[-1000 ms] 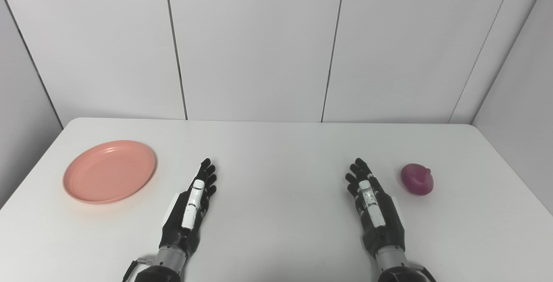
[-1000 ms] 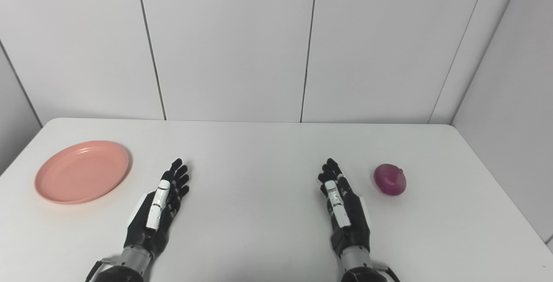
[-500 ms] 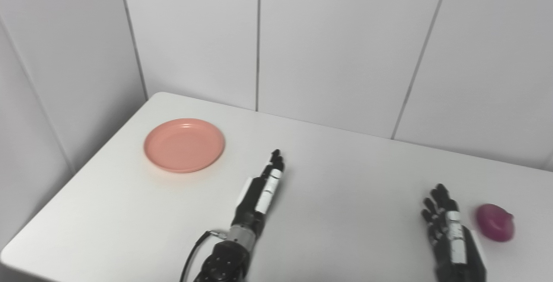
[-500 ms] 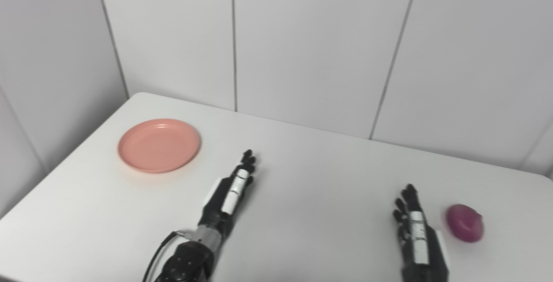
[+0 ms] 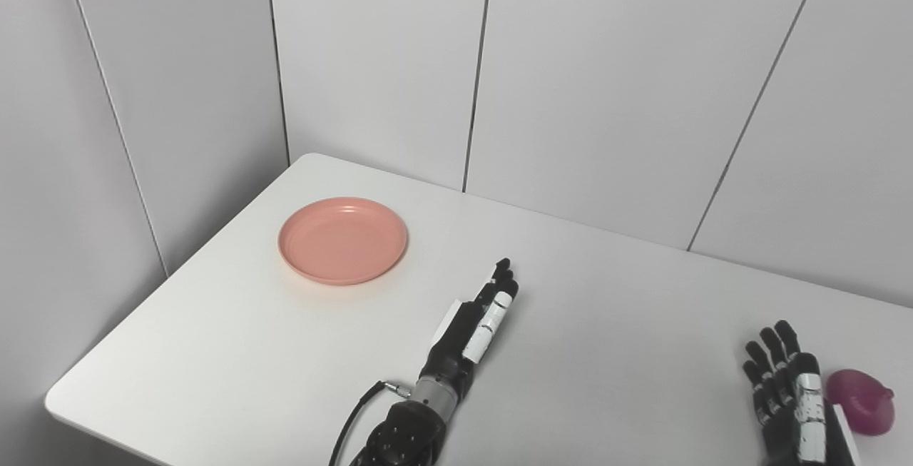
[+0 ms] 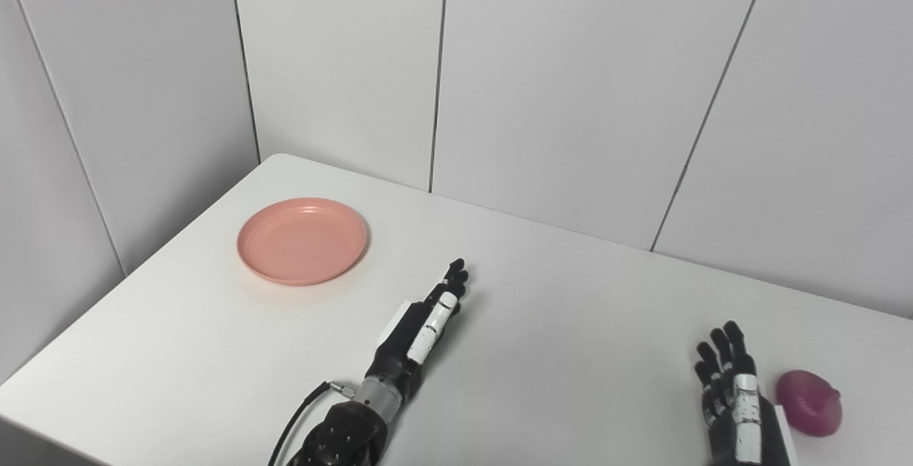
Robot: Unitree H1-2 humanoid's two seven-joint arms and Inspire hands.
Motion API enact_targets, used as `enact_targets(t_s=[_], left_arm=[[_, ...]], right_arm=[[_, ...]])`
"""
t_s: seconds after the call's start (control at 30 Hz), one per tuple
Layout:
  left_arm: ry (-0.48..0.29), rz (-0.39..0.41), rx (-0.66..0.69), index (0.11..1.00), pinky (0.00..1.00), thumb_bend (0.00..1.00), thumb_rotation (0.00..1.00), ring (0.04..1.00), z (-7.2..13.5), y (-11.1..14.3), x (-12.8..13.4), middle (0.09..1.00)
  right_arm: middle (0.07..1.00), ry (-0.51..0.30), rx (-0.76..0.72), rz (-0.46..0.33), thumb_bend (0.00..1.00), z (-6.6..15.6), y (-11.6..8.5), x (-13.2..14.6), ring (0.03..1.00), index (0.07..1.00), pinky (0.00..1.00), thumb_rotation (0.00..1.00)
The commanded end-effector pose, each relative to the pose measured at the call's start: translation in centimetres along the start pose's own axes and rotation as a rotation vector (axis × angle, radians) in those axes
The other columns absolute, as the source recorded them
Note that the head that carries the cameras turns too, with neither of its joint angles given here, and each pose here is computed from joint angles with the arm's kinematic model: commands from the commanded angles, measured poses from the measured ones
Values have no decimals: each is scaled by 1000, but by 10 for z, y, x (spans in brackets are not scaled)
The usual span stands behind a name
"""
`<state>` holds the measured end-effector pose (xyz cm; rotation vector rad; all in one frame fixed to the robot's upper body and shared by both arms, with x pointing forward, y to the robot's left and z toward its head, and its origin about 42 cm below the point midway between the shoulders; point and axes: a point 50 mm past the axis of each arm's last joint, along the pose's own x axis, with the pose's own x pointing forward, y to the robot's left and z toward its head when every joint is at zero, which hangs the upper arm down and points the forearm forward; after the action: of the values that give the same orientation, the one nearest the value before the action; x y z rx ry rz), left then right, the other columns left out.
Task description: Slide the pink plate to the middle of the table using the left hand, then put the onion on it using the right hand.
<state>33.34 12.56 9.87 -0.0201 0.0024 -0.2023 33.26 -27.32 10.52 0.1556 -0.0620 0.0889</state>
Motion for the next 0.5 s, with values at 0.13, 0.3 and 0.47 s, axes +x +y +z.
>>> enact_targets(t_s=[0.13, 0.3, 0.47], left_arm=[[19, -20, -36, 1000, 1000, 561, 1000, 1000, -16, -7, -6, 1000], [16, -15, -31, 1000, 1000, 559, 1000, 1000, -15, -7, -7, 1000], [-18, 43, -35, 984, 1000, 516, 1000, 998, -2, -7, -6, 996]], right_arm=[[991, 25, 3, -20, 570, -23, -15, -15, 984, 1000, 1000, 910], [982, 20, 6, -22, 560, -26, -17, -15, 977, 997, 1000, 893], [977, 19, 3, -24, 552, -28, -19, -15, 971, 989, 1000, 888]])
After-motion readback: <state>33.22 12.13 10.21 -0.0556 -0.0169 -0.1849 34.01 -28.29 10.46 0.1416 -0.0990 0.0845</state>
